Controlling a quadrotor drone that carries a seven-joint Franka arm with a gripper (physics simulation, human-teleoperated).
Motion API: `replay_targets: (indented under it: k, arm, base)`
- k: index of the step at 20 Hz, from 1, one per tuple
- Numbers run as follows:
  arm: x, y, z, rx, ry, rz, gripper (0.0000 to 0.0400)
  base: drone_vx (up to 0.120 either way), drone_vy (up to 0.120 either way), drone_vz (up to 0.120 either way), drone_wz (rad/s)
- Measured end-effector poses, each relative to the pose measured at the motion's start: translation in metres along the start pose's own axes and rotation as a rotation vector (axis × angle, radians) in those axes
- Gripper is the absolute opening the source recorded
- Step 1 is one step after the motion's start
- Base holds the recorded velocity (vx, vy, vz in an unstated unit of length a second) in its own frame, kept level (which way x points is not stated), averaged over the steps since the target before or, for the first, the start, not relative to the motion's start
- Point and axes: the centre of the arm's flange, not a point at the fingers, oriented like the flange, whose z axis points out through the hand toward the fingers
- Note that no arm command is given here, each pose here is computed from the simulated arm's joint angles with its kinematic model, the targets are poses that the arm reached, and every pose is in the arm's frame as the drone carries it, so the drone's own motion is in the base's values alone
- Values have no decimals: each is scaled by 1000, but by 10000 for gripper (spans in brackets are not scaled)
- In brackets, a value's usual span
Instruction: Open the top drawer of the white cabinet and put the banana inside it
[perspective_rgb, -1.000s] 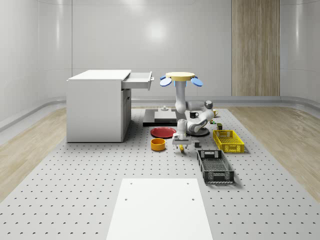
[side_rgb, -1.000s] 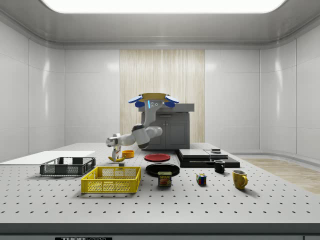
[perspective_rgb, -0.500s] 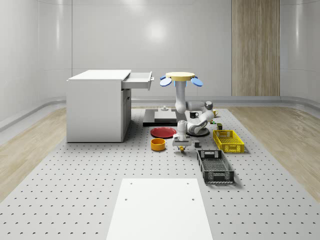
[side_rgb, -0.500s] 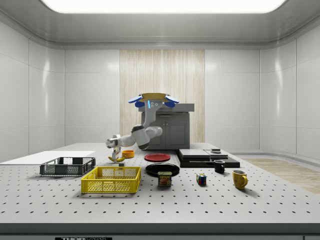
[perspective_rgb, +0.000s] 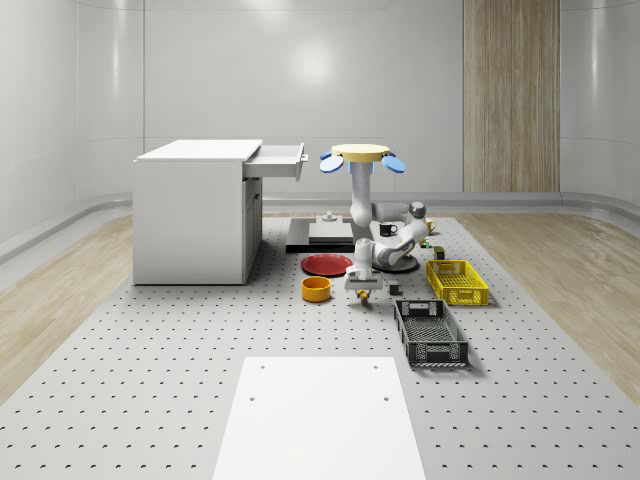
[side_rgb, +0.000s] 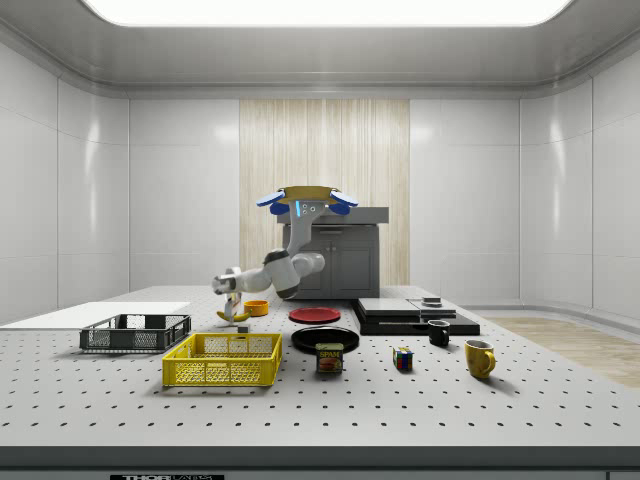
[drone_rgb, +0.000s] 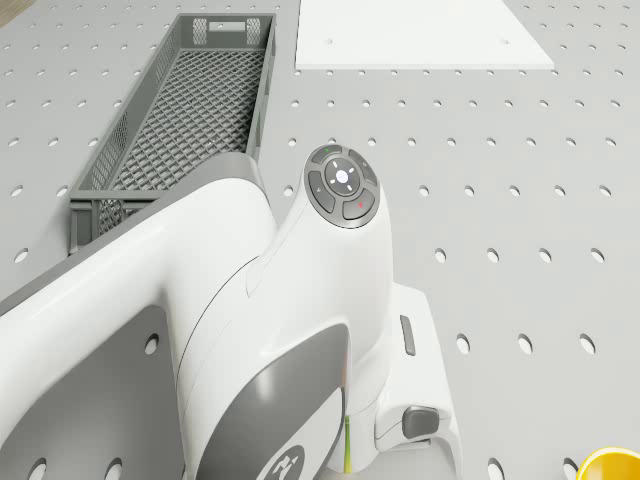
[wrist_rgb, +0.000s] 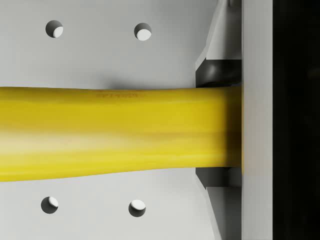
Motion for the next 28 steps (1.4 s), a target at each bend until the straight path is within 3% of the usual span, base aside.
replay_targets:
  k: [5,12,23,28]
  arm:
    - [0,0,-23,-1,0,-4,190]
    - [0,0,-47,-1,1,-4,190]
    - [0,0,-55,-1,1,-2,190]
    - [0,0,-56,-1,1,-4,190]
  base:
    - [0,0,0,0]
    - [0,0,120,0]
    - [0,0,120,0]
    - [-104,0,120,0]
